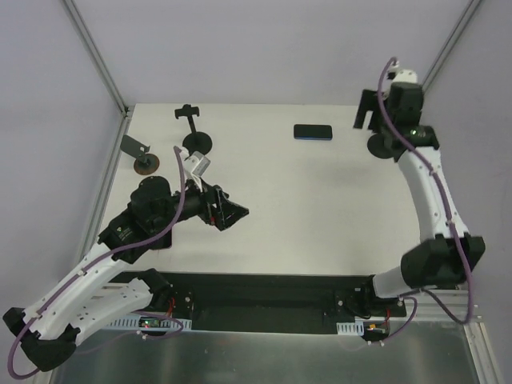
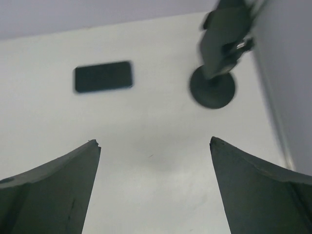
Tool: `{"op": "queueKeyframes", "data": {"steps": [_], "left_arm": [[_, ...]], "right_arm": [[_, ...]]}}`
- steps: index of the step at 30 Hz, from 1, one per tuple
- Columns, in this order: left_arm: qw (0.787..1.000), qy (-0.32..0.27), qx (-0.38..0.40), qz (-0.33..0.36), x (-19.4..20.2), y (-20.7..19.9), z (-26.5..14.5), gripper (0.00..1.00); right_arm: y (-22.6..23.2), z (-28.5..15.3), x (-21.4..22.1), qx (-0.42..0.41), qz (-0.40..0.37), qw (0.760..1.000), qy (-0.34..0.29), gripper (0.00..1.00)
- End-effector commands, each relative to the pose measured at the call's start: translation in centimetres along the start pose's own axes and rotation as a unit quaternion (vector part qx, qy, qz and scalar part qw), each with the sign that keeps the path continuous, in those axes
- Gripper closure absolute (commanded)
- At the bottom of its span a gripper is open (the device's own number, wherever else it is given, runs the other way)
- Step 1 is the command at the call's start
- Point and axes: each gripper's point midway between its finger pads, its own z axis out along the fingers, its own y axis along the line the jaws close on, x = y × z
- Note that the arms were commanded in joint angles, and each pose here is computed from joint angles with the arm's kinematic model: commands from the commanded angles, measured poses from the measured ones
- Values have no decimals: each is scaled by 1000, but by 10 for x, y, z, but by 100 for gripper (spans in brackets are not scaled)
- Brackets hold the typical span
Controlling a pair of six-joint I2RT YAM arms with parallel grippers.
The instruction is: Place the phone on the phone stand
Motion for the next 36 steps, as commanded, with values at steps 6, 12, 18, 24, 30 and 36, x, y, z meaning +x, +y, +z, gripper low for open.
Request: {"op": "queueKeyframes", "data": {"steps": [6, 12, 18, 24, 30, 36], "left_arm": [[986, 70, -146, -41, 14, 63, 24, 4], [970, -28, -216, -112, -68, 153, 30, 5], [926, -91, -366, -28, -145, 248, 24, 20], [885, -42, -451, 103, -172, 317, 35, 44], [843, 10, -518, 143, -159, 359, 24, 43], [844, 19, -519, 133, -158, 387, 22, 47]], "right_arm": [[118, -72, 175, -76, 24, 991, 107, 4], [159, -123, 250, -195, -12, 961, 198, 4], [160, -170, 254, -284, -5, 942, 180, 4], [143, -200, 250, -336, -26, 933, 124, 4], [119, -206, 251, -319, -28, 944, 84, 4], [113, -200, 262, -310, -67, 943, 97, 4]]}}
